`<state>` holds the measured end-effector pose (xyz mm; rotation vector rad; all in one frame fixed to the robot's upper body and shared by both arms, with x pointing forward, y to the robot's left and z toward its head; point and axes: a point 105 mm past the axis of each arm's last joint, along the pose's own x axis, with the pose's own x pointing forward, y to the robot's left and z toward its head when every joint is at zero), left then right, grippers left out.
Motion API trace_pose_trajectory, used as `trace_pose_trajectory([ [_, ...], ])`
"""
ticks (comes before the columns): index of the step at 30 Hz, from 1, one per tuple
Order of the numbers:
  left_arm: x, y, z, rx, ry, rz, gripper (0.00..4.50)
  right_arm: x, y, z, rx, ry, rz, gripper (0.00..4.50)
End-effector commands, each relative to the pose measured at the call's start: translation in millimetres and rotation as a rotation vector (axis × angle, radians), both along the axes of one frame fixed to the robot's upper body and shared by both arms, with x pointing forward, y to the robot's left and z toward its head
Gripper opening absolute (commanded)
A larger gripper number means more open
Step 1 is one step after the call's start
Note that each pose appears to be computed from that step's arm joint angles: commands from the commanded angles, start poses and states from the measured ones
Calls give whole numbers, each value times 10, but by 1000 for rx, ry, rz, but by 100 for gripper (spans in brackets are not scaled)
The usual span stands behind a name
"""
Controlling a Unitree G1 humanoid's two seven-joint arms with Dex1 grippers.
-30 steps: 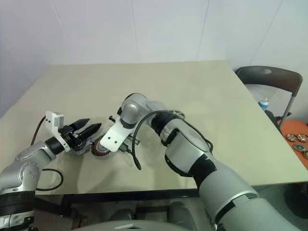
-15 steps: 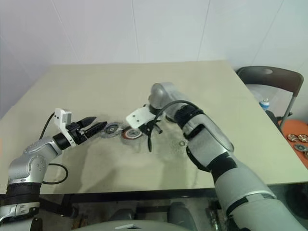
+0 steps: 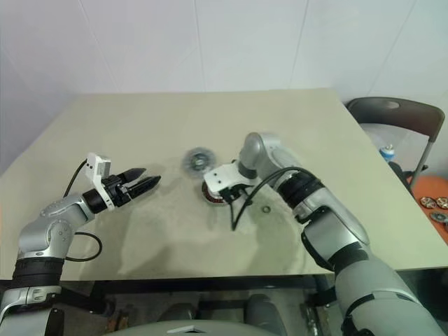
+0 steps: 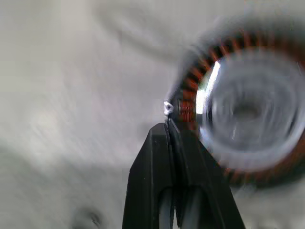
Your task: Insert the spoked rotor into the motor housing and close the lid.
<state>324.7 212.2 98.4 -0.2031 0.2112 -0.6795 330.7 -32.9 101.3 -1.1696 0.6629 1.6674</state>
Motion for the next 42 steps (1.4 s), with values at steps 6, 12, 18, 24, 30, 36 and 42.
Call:
trace_pose_trajectory([
  [6,3,24,99,15,-46,13,426,-173,678,432,148,148,-67,2],
  [12,-65,110,78,24,-43,47,426,-31,619,303,92,46,-44,2],
  [18,-115,104,46,25,-33,53,426,21,536,232,67,11,-19,2],
  [24,-84,66,61,23,-34,40,426,173,525,223,88,-54,-76,2],
  [30,-70,49,59,20,-30,29,426,281,373,126,45,-97,-108,2],
  [36,-68,39,55,20,-25,17,426,403,277,155,42,-142,-145,2],
  [42,-65,45,63,19,-22,11,426,241,354,465,187,-101,29,2],
])
